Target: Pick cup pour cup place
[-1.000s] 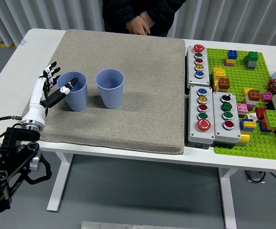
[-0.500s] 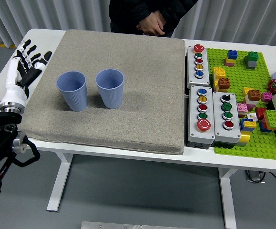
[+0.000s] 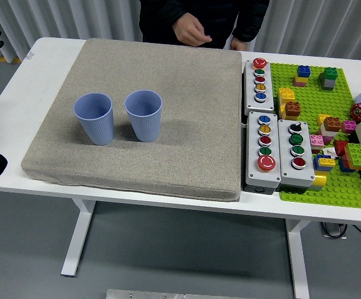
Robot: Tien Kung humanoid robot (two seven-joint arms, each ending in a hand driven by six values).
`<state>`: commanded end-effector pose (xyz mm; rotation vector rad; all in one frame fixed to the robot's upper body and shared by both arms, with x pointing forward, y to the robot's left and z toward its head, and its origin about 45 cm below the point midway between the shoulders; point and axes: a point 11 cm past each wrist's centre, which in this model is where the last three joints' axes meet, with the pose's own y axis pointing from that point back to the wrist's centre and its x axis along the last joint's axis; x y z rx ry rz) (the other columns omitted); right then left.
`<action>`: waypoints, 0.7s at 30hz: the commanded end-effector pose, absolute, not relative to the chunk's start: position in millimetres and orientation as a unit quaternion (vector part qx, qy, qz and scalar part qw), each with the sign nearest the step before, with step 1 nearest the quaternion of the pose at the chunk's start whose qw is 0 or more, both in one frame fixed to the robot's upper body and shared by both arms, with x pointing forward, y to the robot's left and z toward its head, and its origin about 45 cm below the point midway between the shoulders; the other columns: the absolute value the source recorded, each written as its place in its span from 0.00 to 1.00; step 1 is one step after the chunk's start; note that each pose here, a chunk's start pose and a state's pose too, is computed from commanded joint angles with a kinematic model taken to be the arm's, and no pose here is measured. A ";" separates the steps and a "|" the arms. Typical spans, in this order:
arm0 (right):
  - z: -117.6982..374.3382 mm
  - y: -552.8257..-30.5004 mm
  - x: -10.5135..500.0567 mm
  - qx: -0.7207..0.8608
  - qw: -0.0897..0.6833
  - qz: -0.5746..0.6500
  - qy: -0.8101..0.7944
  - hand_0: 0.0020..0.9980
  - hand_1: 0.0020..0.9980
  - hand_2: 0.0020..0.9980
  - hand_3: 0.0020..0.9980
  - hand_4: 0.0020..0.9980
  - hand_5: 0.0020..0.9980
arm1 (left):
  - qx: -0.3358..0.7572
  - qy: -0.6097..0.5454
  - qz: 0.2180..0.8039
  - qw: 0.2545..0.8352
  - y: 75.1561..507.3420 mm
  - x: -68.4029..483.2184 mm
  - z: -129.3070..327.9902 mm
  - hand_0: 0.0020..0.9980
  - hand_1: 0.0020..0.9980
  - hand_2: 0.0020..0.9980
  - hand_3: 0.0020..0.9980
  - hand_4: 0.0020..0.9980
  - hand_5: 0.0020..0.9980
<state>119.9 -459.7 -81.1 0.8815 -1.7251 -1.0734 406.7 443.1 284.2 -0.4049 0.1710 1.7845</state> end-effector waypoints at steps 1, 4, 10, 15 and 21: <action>-81.1 -459.5 120.1 0.354 0.445 -0.435 -0.698 0.72 0.68 0.67 0.62 0.05 0.27 | -0.180 0.069 0.777 0.599 449.9 403.3 287.4 0.80 0.78 0.83 0.81 0.81 1.00; -80.7 -460.2 120.5 0.352 0.444 -0.435 -0.700 0.72 0.68 0.67 0.62 0.05 0.27 | -0.185 0.058 0.785 0.588 459.8 397.1 292.2 0.80 0.78 0.83 0.81 0.81 1.00; -78.6 -464.9 120.7 0.350 0.447 -0.430 -0.702 0.72 0.68 0.67 0.62 0.05 0.28 | -0.192 0.044 0.804 0.561 483.0 381.6 295.7 0.80 0.78 0.84 0.81 0.81 1.00; -79.1 -464.6 119.1 0.352 0.454 -0.429 -0.697 0.72 0.68 0.67 0.62 0.05 0.28 | -0.188 0.032 0.809 0.556 489.1 376.9 299.9 0.80 0.78 0.84 0.81 0.81 1.00; -79.2 -464.4 118.9 0.355 0.457 -0.429 -0.694 0.72 0.68 0.67 0.62 0.05 0.29 | -0.185 0.026 0.811 0.554 492.2 373.8 302.1 0.80 0.78 0.84 0.81 0.81 1.00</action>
